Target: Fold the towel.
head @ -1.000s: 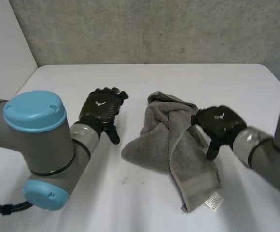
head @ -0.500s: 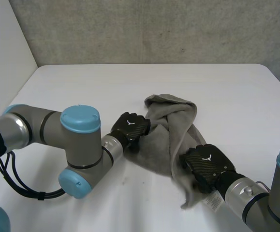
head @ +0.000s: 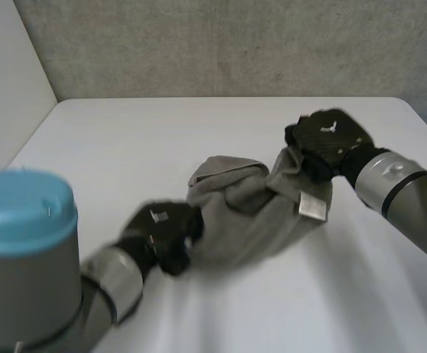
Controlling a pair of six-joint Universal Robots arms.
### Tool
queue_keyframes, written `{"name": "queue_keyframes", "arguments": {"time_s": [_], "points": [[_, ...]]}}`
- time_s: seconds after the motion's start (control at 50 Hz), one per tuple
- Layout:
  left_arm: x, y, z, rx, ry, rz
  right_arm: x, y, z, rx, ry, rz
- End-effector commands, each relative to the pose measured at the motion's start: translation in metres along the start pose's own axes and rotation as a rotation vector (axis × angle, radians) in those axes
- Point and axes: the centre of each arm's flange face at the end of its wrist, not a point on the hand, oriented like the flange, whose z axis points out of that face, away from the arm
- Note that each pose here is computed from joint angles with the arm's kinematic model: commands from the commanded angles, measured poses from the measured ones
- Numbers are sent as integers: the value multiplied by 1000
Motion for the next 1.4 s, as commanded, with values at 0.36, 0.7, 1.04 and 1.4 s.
{"name": "queue_keyframes", "arguments": {"time_s": [0.36,0.7,1.04,1.4], "points": [[1,-45,47,118,95,-85,-29,80,-45,-329,-136,-86],[-32,-50,189,203,-30,57,-39,96,-52,-337,-137,-77],[-40,-23,227,192,-91,228,-28,99,-49,-332,-102,-77],[-88,-174,144,532,-371,278,18,39,-24,-49,88,-125]]}}
